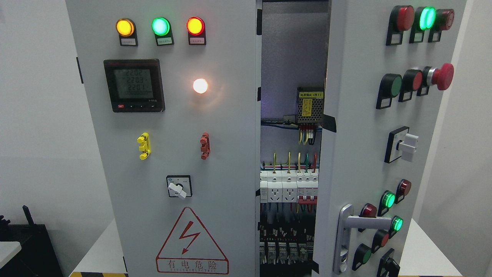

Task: Open door with both hands

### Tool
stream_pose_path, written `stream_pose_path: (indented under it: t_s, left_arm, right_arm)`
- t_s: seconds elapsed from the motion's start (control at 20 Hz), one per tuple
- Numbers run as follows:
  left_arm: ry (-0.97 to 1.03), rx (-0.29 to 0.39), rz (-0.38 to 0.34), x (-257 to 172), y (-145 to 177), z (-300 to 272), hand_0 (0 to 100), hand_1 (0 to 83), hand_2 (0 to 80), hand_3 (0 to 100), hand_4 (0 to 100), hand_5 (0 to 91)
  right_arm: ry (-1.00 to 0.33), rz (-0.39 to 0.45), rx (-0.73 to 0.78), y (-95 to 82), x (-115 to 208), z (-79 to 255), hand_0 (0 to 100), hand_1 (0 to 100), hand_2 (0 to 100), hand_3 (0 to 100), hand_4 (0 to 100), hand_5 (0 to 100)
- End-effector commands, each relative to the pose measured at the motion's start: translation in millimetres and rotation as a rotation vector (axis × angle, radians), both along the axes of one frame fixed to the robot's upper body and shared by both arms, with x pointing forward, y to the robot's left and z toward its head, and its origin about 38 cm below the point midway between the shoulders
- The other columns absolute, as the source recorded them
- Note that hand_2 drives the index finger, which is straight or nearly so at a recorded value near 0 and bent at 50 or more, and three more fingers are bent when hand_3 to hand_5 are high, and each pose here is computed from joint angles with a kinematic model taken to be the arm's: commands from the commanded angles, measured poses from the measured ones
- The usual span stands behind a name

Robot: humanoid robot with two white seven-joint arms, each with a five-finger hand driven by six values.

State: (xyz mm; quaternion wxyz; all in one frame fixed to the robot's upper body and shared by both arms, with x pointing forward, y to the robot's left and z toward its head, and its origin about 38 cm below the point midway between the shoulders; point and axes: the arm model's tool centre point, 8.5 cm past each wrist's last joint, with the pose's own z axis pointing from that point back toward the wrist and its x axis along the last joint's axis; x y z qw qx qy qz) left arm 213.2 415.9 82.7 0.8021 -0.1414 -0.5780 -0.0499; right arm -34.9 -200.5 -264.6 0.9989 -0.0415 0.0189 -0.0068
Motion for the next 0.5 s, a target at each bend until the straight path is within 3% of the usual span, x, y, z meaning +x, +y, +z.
stream_pose_path:
  t_s: [0.0, 0.45]
  left_arm:
    - [-0.158, 0.069, -0.154, 53, 13, 108, 0, 0.0, 0.0, 0, 4, 0.0]
    - [-0.247, -0.003, -0.191, 79, 11, 156, 0, 0.0, 0.0, 0, 4, 0.0]
  right_arm:
    - [0.000, 0.000, 0.002, 0.9, 0, 0, 0, 0, 0, 0, 0, 0]
    - [0.000, 0.000, 0.000, -0.1, 0, 0, 0, 0, 0, 0, 0, 0]
